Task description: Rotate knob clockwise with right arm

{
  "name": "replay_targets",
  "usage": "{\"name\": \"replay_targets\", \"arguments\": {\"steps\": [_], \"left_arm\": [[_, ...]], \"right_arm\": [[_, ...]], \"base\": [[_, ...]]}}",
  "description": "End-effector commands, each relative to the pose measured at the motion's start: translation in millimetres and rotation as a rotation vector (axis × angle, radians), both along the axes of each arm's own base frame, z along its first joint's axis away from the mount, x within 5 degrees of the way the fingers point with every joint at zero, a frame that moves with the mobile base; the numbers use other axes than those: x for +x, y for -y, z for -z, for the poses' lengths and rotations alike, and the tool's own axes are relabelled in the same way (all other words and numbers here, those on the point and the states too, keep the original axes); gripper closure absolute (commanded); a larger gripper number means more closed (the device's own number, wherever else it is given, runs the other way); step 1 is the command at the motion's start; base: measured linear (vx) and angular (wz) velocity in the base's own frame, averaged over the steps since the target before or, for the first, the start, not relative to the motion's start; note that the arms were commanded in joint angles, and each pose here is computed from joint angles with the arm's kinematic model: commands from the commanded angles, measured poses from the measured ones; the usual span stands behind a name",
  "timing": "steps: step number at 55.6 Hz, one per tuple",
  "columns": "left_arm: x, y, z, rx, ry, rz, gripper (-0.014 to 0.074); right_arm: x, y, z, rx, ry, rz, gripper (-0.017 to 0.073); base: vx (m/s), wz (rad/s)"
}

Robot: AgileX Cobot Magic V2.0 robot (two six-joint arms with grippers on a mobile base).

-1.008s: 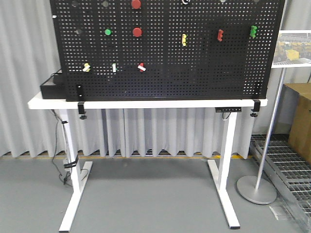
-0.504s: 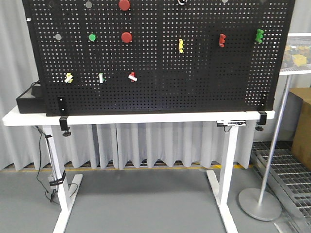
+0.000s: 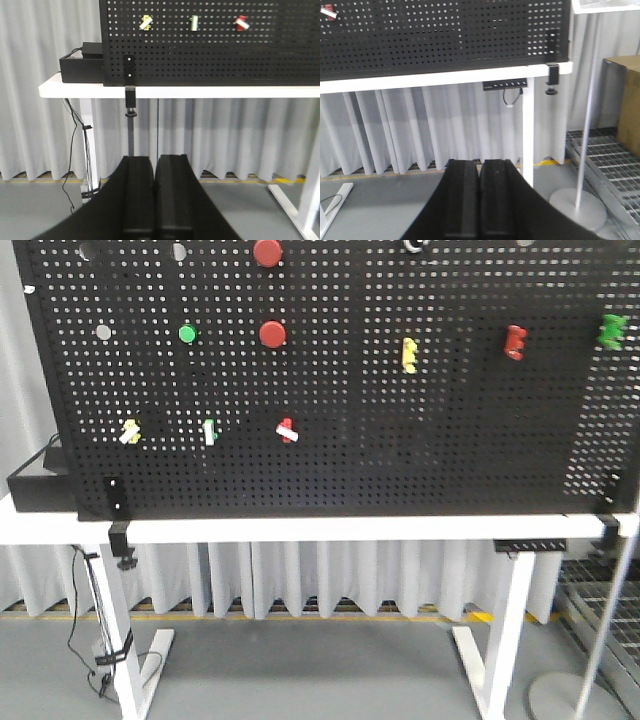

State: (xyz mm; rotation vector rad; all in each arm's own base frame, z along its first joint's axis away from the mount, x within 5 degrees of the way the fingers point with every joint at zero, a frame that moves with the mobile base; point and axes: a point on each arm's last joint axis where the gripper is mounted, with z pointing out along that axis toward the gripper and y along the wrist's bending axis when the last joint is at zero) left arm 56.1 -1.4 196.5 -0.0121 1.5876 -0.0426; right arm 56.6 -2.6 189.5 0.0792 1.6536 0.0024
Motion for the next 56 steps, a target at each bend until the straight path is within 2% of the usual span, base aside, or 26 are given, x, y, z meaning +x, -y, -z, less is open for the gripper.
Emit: {"name": "replay_targets", "arguments": {"steps": [1,32,56], "left_arm": [[-0.4,-0.5,-1.3,-0.007,0.074,-0.005,0.06],[-0.3,-0.5,-2.3,-0.007,0.075,-0.005,0.06],[-0.6,-0.6,-4.7,-0.007,0.087,-0.006,0.06]], "right_arm": [[-0.8,0.2,-7.1,-0.016,0.1,0.004,0.0568],[-0.6,0.2,-6.9,-0.016,0.097,0.004,0.0568],[-0.5,0.2,-6.9,-0.016,0.096,0.004,0.0568]], "base": [[0.36,0.09],[0.34,0.05],[0.17,-0.01]]}}
